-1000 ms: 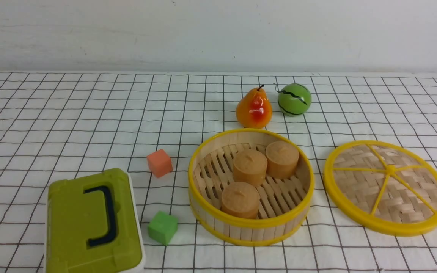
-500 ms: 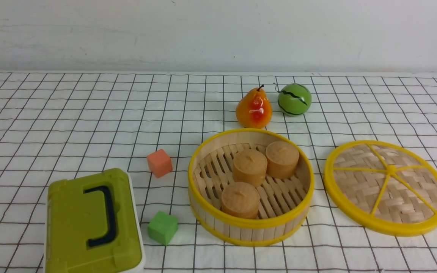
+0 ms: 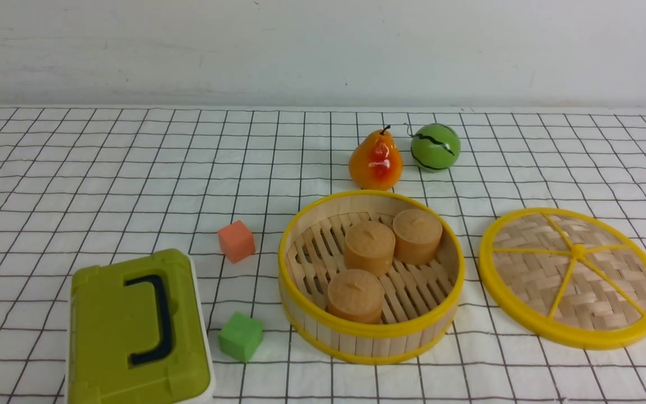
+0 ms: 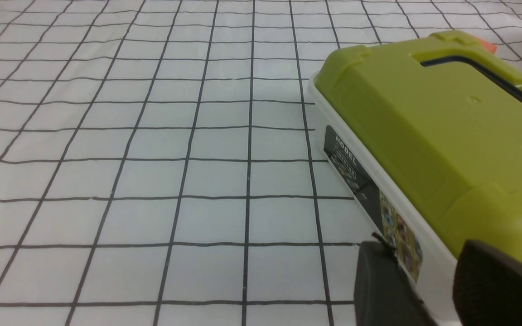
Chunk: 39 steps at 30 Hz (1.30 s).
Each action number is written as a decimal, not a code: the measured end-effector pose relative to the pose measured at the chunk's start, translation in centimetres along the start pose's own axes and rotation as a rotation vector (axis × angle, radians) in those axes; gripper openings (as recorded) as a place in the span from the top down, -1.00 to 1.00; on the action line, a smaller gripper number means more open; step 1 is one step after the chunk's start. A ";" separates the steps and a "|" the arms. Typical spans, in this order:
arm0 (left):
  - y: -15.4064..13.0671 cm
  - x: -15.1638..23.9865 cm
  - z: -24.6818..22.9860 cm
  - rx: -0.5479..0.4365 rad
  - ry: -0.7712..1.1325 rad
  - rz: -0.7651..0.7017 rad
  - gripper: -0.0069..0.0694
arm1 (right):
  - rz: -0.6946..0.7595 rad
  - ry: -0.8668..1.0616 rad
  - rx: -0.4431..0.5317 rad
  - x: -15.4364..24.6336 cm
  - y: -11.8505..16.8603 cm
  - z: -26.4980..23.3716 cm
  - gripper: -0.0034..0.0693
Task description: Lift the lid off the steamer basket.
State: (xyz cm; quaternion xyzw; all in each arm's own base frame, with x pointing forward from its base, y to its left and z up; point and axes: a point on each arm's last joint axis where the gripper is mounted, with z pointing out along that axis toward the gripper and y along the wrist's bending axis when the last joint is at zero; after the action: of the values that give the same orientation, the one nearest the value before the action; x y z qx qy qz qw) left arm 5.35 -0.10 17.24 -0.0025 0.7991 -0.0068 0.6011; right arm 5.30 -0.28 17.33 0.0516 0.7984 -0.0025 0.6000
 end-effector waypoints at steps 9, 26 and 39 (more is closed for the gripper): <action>0.0 0.0 0.0 0.000 0.000 0.000 0.19 | -0.016 0.024 -0.055 0.1 0.3 -0.1 0.97; 0.0 0.0 0.0 0.000 0.000 0.000 0.19 | -0.018 0.024 -0.061 0.1 0.3 -0.1 0.96; 0.0 0.0 0.0 0.000 0.000 0.000 0.19 | -0.018 0.024 -0.061 0.1 0.3 -0.1 0.95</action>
State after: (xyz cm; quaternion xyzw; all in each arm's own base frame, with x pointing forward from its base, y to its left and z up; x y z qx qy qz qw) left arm 5.35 -0.10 17.24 -0.0025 0.7991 -0.0068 0.6011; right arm 5.23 0.08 17.30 0.0263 0.8056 0.0171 0.5916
